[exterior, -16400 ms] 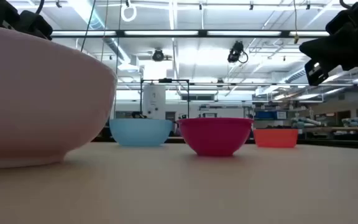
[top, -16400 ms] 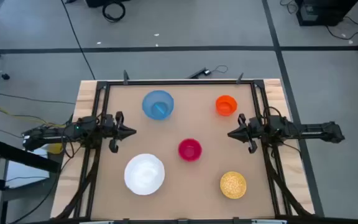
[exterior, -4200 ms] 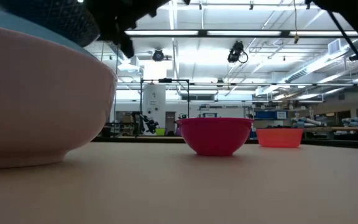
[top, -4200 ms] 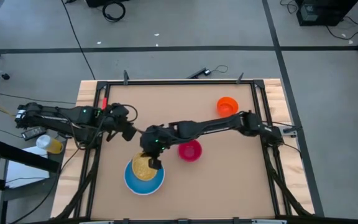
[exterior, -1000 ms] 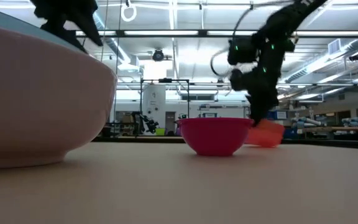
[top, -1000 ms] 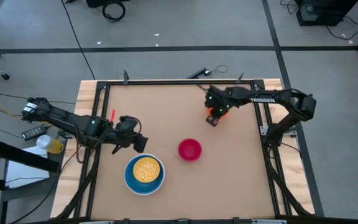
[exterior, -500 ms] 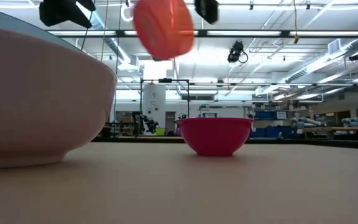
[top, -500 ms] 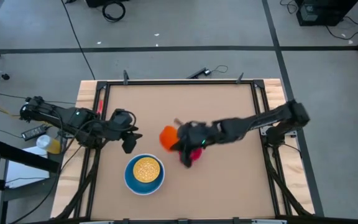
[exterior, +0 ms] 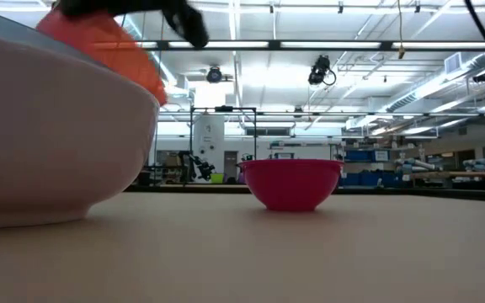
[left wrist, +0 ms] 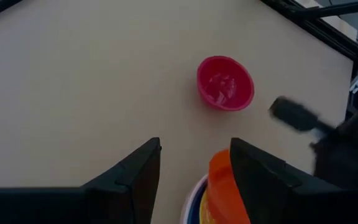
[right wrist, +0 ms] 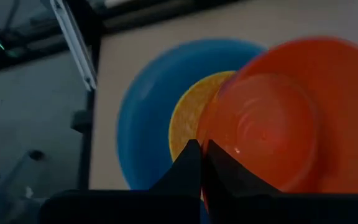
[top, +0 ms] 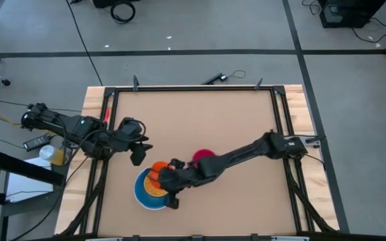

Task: Nest bowls inside each other by size order
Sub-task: Stack the orange bowl on top of the yellow bowl, then stack the red bowl on top of the orange bowl

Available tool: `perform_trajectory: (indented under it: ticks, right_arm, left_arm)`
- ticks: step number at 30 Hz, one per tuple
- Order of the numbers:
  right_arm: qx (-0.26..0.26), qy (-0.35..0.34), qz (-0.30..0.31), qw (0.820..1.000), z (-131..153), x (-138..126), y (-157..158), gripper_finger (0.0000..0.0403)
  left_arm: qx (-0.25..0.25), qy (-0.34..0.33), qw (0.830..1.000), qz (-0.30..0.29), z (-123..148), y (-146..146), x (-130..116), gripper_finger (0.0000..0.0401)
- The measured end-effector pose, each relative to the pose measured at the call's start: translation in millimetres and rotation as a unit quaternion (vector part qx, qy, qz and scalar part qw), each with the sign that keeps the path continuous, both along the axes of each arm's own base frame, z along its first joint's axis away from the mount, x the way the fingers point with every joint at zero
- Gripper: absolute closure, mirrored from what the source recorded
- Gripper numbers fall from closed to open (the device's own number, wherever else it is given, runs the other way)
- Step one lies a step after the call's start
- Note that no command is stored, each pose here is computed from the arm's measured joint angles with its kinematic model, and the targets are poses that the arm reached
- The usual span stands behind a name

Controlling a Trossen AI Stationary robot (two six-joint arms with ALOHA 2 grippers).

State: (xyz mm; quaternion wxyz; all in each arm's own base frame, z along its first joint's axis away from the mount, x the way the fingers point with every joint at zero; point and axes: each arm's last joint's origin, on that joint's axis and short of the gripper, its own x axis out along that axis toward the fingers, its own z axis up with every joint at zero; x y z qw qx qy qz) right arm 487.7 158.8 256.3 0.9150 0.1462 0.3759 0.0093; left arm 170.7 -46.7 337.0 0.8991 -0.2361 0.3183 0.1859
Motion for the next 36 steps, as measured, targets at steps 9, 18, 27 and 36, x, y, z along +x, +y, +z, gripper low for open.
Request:
perform_trajectory:
  ticks: [9,18,27,36]
  right_arm:
    - [0.017,0.020,0.057,0.998,-32,21,20,0.0396]
    - [0.016,0.059,0.054,0.997,-49,20,22,0.0288]
    - [-0.110,0.070,-0.121,0.984,29,-30,1,0.0201]
    - [-0.104,0.293,-0.117,0.943,-40,-67,-44,0.0209]
  left_arm:
    - [0.006,0.003,1.000,-0.014,-3,-13,1,0.0205]
    - [0.009,0.012,0.999,-0.031,-8,-27,1,0.0205]
    - [-0.003,0.023,0.999,-0.035,-12,-39,-2,0.0205]
    - [-0.030,0.011,0.999,-0.005,-17,-59,-10,0.0205]
